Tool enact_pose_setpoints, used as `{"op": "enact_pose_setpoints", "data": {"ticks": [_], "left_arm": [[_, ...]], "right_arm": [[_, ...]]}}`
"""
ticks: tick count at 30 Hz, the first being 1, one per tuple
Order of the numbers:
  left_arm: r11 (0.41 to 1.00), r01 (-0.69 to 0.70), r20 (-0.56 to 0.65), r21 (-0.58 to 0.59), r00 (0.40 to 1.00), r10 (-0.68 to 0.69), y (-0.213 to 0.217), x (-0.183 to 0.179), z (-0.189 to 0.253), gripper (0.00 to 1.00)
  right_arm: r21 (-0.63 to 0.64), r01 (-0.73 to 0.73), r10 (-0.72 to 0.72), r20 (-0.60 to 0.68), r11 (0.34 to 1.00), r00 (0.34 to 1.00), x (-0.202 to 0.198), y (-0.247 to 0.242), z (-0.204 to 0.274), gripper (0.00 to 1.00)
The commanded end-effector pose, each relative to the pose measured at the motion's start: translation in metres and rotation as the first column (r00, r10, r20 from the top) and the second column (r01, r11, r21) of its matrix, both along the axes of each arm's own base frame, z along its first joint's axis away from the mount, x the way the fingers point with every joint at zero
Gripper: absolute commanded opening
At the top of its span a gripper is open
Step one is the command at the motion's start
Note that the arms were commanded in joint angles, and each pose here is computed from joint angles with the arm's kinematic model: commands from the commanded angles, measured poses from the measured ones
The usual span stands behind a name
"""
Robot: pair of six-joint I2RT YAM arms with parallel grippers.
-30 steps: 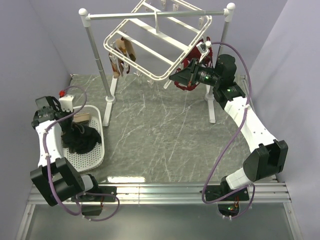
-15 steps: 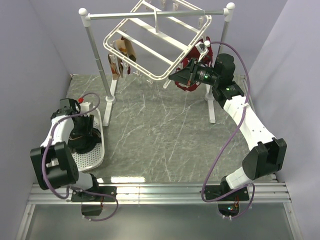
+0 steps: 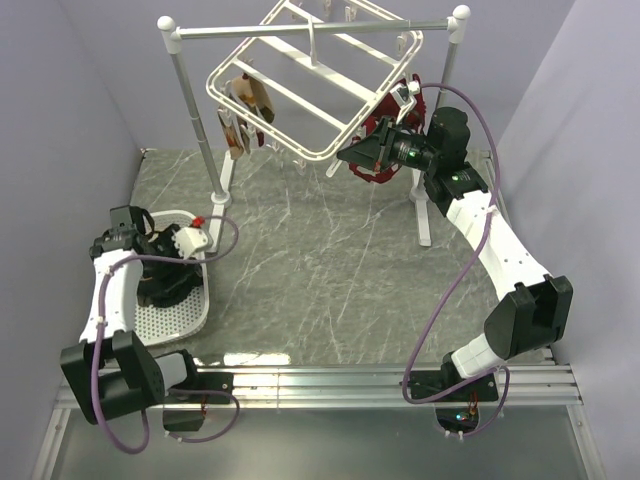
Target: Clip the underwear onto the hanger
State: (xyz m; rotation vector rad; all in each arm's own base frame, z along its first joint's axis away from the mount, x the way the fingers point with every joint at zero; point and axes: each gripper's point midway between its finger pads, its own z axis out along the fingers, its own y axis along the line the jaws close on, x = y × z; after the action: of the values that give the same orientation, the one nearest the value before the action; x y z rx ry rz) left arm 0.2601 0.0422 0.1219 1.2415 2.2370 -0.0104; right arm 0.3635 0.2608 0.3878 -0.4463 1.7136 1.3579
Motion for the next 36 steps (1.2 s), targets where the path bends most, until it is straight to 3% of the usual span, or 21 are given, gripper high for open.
{"op": "enact_pose_setpoints", "data": {"ticks": [1, 2, 7, 12, 23, 31, 36], "left_arm": [[0.935, 0.351, -0.009, 0.044, 0.936, -0.351, -0.006, -0.006, -0.012, 0.73], [0.925, 0.379, -0.044, 0.013, 0.925, -0.378, -0.005, -0.014, -0.016, 0.73], [0.873, 0.488, -0.018, 0.000, 0.873, -0.488, 0.010, 0.015, -0.016, 0.78], [0.811, 0.580, 0.024, 0.072, 0.812, -0.583, 0.014, 0.030, -0.021, 0.78], [0.749, 0.657, 0.032, 0.081, 0.750, -0.661, 0.005, 0.020, -0.029, 0.78], [0.773, 0.634, 0.021, -0.016, 0.773, -0.634, -0.002, 0.025, -0.025, 0.77], [0.775, 0.631, 0.017, -0.017, 0.775, -0.631, -0.003, 0.034, -0.023, 0.67]], "right_arm": [[0.013, 0.019, -0.019, 0.046, 1.000, 0.999, 0.005, -0.001, 0.016, 0.00], [0.011, 0.020, -0.021, 0.043, 1.000, 0.999, 0.004, -0.002, 0.015, 0.00], [0.011, 0.020, -0.021, 0.048, 1.000, 0.999, 0.003, -0.002, 0.017, 0.00], [0.010, 0.019, -0.019, 0.042, 1.000, 0.999, 0.003, -0.001, 0.014, 0.00], [0.013, 0.016, -0.016, 0.038, 1.000, 0.999, 0.006, -0.001, 0.015, 0.00], [-0.001, 0.017, -0.017, 0.043, 1.000, 0.999, 0.005, -0.002, 0.012, 0.00], [0.004, 0.016, -0.016, 0.038, 1.000, 0.999, 0.007, -0.001, 0.013, 0.00]]}}
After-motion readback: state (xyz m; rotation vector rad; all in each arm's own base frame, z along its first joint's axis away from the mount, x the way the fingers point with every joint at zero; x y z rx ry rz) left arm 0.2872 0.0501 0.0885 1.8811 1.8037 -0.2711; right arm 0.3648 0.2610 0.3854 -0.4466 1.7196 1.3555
